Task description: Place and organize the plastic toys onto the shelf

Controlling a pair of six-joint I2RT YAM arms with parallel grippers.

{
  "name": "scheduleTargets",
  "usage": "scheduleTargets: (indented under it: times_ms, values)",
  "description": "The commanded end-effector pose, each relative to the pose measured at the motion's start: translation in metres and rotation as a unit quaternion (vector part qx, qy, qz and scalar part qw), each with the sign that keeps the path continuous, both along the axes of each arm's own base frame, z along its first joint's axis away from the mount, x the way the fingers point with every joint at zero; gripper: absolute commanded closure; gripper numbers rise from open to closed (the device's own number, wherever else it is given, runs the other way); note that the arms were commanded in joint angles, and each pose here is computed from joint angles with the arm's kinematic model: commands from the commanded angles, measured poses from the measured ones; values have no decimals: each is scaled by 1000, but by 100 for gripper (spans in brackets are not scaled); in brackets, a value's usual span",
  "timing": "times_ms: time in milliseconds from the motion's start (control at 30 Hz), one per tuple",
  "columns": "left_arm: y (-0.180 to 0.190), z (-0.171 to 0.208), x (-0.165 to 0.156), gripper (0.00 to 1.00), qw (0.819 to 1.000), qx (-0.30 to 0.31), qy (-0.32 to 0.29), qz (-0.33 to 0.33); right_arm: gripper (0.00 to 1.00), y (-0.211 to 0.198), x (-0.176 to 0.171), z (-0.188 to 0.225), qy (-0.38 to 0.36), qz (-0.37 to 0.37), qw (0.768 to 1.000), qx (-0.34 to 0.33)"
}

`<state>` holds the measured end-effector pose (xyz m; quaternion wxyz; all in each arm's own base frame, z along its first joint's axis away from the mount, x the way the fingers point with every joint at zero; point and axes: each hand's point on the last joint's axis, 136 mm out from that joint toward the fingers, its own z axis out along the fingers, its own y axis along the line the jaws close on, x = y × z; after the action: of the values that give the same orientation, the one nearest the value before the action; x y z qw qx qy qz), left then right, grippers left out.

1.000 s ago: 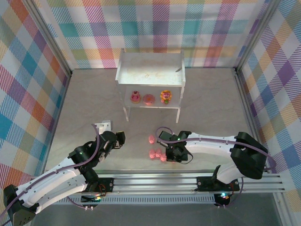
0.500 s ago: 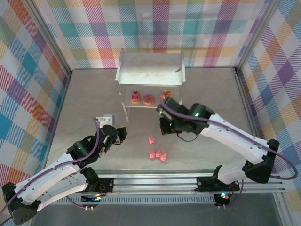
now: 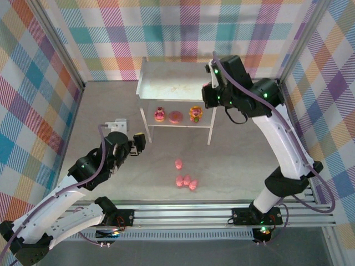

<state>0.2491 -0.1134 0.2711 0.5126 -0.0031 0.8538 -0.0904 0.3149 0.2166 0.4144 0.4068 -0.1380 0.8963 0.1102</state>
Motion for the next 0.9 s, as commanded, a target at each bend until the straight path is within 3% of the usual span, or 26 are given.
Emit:
scheduleTargets:
  times_ms: [0, 300, 867]
  values:
    - [2, 4, 1, 28, 1000, 9, 4, -6, 85, -8, 9, -4, 9, 23, 999, -22]
    - [-2, -1, 7, 28, 1000, 3, 13, -6, 85, -10, 32, -11, 24, 28, 999, -2]
    - [-3, -9, 12, 28, 1000, -4, 27, -8, 85, -4, 23, -24, 67, 55, 996, -8]
